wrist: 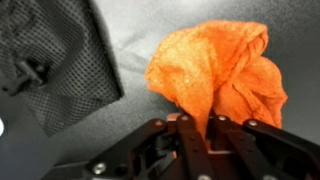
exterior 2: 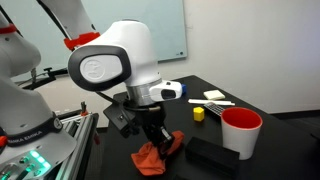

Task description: Wipe the table with the orange cloth

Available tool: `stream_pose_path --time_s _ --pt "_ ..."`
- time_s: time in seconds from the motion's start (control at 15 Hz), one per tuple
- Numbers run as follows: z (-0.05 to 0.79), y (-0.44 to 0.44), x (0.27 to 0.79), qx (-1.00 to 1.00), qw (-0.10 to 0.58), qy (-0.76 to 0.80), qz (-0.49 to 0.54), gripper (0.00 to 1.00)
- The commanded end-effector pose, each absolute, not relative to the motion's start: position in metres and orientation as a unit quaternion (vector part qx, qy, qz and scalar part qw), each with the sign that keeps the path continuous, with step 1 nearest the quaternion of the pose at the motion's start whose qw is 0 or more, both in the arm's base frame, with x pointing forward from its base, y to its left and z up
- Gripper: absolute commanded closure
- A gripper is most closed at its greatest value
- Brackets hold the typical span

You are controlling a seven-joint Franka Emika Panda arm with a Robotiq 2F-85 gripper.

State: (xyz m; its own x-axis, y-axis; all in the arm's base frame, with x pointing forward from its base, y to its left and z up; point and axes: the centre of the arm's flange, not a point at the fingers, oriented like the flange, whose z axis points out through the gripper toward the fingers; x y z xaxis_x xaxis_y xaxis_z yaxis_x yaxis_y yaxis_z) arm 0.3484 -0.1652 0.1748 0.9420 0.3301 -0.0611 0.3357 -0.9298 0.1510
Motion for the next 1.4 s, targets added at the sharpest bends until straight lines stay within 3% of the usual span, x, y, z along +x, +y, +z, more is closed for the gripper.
stream_pose_path --time_s 0.0,0.53,1.33 --pt "0.187 -0.192 0.343 0.985 0.084 0.153 -0.014 0.96" --pt "0.182 -0.213 0.319 0.977 0.108 0.175 -0.049 0.96" --pt "0.175 -0.101 0.343 0.944 0.097 0.312 -0.045 0.96"
